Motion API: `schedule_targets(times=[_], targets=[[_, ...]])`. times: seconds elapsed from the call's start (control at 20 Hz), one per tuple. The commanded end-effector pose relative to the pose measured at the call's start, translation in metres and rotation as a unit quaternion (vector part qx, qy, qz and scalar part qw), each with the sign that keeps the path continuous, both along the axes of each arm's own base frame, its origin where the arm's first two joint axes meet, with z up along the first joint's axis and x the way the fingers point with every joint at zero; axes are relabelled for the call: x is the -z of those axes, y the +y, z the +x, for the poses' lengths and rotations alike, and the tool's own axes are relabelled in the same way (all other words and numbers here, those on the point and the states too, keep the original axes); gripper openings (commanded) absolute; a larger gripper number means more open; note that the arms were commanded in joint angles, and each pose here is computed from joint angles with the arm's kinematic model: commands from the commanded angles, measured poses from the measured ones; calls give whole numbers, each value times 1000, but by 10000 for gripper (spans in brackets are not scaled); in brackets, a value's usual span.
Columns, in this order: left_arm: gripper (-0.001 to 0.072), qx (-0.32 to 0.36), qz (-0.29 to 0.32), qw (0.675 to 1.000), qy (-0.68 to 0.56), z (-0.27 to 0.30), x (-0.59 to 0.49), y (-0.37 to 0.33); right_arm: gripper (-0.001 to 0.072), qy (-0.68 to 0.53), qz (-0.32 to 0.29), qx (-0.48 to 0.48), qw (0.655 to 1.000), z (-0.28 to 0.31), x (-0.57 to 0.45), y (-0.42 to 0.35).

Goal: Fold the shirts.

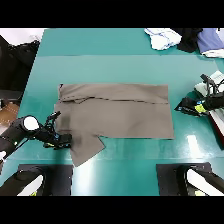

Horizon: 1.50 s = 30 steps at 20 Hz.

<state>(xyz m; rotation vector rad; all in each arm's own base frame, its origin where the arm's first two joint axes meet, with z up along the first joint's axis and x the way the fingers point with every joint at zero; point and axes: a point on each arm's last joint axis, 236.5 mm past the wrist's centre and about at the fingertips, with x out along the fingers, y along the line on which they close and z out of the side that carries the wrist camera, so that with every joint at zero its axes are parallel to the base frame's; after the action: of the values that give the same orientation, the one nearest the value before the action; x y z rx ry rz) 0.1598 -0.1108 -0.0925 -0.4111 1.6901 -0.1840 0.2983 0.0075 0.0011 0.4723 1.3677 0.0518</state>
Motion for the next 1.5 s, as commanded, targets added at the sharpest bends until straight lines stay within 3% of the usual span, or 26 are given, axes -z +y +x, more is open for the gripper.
schedule_targets(times=[0.0, 0.4, 1.0, 1.1, 1.2, 1.25, 1.45], targets=[[34, -7, 0, 1000, -13, 7, 1, 0, 484, 10, 3, -4, 1000, -5, 1, 2], [33, 61, -18, 996, -64, 32, -49, -8, 484, 120, 31, -20, 992, -67, 43, 17], [33, 65, -21, 995, -77, 38, -60, -9, 452, 179, 24, -1, 984, -113, 94, 15], [33, 66, -21, 995, -77, 38, -60, -9, 346, 167, 16, -14, 986, -108, 96, 19], [33, 76, -22, 994, -78, 36, -60, -9, 100, 156, 9, -23, 987, -103, 96, 22], [33, 80, -22, 994, -75, 34, -60, -9, 18, 156, 6, -29, 987, -103, 95, 21], [33, 110, -29, 991, -69, 30, -83, -11, 17, 169, -1, -58, 984, -102, 58, 16]])
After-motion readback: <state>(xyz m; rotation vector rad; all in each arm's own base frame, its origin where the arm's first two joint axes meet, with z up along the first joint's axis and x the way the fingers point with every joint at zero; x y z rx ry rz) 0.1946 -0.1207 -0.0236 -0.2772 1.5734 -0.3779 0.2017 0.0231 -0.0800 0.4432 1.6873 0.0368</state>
